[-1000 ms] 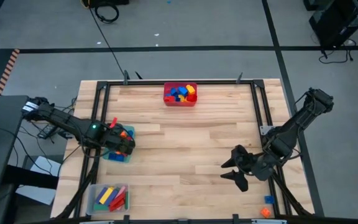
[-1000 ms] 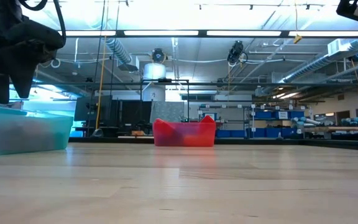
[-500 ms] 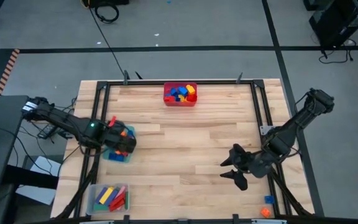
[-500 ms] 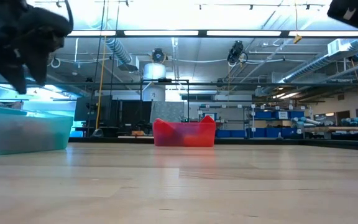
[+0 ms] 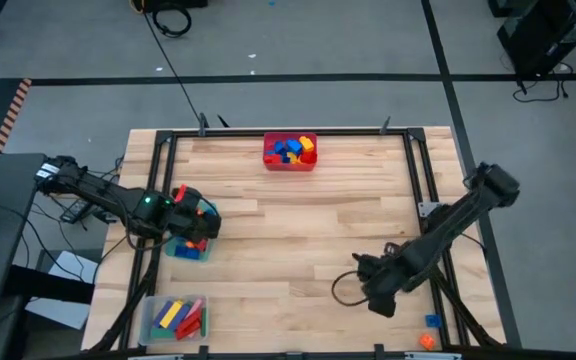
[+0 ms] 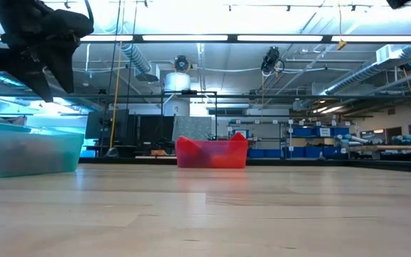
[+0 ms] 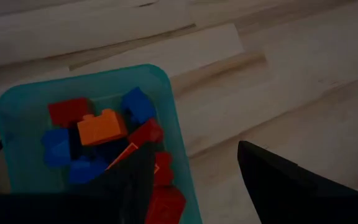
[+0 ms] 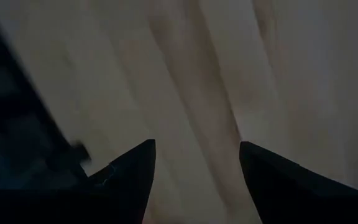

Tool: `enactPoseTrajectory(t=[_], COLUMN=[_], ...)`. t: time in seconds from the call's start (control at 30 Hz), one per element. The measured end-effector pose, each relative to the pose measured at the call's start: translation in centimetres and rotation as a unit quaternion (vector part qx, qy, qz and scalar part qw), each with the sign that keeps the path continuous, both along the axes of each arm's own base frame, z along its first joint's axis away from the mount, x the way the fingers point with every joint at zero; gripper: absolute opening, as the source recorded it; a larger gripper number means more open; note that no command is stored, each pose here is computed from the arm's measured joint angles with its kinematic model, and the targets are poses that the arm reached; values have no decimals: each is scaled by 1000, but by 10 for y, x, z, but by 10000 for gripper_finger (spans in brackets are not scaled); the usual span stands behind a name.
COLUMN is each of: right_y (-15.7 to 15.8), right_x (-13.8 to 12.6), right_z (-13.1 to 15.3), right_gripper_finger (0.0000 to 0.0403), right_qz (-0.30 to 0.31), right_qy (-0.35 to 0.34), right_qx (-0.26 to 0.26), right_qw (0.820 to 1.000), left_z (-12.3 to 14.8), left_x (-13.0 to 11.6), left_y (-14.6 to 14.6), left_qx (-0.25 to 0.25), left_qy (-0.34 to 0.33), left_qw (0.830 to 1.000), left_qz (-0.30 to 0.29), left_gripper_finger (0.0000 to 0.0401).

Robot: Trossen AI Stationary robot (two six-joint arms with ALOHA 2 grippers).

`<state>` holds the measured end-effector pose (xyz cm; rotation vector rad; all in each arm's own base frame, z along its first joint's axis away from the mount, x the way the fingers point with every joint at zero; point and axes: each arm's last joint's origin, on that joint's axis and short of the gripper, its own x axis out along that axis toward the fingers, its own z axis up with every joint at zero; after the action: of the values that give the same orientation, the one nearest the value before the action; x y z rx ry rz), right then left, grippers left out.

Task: Sort blocks by size
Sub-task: Put the blue 4 studded building block into the teal bin

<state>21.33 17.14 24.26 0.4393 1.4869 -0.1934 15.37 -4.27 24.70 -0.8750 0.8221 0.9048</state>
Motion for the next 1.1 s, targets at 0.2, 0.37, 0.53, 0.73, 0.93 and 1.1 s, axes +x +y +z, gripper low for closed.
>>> enactPoseTrajectory(t=[0.2,0.37,0.53,0.73,0.93,1.1], right_y=[25,46,61,73,82,91], right_x=[13,14,8,-1,-12,-24], right_z=[-20,-46,-66,-74,-75,-76], right_gripper_finger=[247,247,260,290,322,343], right_qz=[-21,-17,-46,-56,-60,9], right_qy=[177,268,353,387,390,367], right_qx=[5,32,51,52,32,21], right_qw=[984,963,933,919,918,930], left_z=[0,0,3,8,12,15], left_x=[0,1,8,18,24,28], left_y=[0,0,-3,-6,-8,-10], left_qx=[0,3,15,26,31,26], left_qy=[0,-2,-27,-66,-98,-127], left_qw=[1000,1000,998,992,986,984], left_qz=[0,-10,-60,-107,-128,-126], left_gripper_finger=[237,237,237,237,237,237])
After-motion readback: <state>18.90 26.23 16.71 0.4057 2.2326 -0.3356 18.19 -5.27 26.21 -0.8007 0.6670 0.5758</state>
